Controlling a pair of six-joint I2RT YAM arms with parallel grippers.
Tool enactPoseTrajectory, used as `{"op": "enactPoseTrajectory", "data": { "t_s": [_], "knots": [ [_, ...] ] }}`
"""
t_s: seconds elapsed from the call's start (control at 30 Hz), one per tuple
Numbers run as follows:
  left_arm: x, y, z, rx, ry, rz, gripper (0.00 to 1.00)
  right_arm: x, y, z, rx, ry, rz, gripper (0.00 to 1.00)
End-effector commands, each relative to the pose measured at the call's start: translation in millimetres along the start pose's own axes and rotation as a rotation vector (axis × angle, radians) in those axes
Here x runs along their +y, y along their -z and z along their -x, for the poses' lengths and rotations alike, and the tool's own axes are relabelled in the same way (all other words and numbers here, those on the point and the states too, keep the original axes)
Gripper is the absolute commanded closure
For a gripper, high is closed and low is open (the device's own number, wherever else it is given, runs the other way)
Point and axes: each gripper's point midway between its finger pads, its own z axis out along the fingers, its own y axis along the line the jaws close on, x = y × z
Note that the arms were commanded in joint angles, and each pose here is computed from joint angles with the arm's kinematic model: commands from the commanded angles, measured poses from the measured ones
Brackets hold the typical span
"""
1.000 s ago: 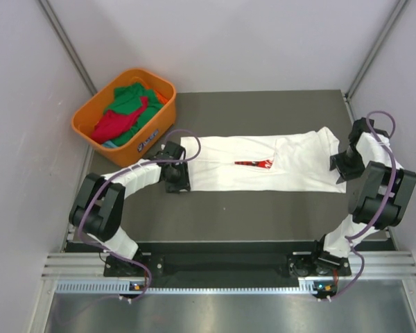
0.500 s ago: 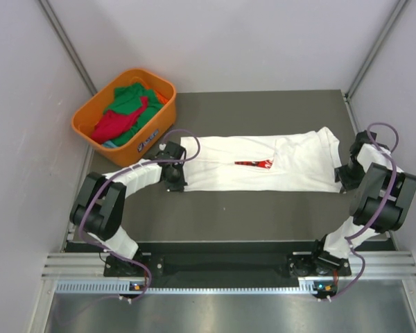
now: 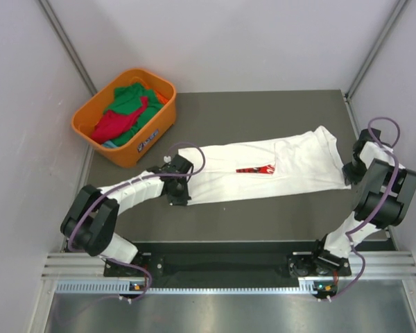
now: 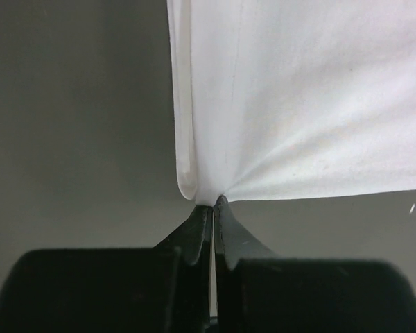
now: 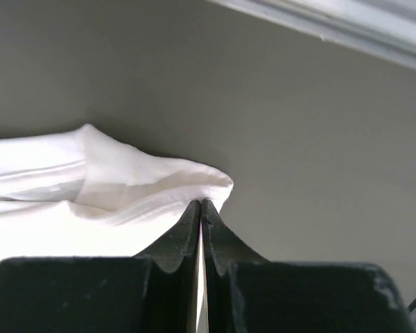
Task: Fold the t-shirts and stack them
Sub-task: Fold the tshirt
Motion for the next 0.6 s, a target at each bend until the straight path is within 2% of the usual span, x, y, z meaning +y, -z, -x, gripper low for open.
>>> {"op": "enactPoseTrajectory", "data": {
  "t_s": [0.0,0.07,0.2,0.23,0.27,0.3,0.37,0.47,0.57],
  "knots": [
    [12.7,11.0,-18.5,0.032,0.048,0.047,1.00,19.5,6.0,48.6,-0.146,0.009,0.036,1.00],
    [13.1,12.8,-25.8,0.041,0.057,0.055,0.99,34.6,3.2,56.4,-0.156,0.041,0.080,1.00],
    [8.6,17.8,-42.2,0.058,0.074,0.027,0.86,57.3,-6.5,62.3,-0.146,0.098,0.138,1.00],
    [4.1,20.3,-46.9,0.065,0.071,0.011,0.81,61.0,-6.6,65.1,-0.148,0.103,0.143,1.00],
    [1.1,22.6,-48.7,0.067,0.092,0.000,0.67,60.4,-11.3,63.1,-0.137,0.111,0.131,1.00],
    [-3.0,27.8,-48.8,0.060,0.100,-0.025,0.63,59.3,-12.7,63.4,-0.134,0.109,0.121,1.00],
    [-11.2,35.2,-49.8,0.064,0.121,-0.068,0.47,54.0,-15.4,61.3,-0.128,0.107,0.098,1.00],
    [-25.3,56.2,-35.1,0.012,0.127,-0.136,0.43,47.8,-17.1,60.7,-0.129,0.092,0.085,1.00],
    [-28.4,68.3,-24.3,-0.025,0.106,-0.143,0.43,63.0,-15.1,70.8,-0.147,0.095,0.149,1.00]
  ]
}}
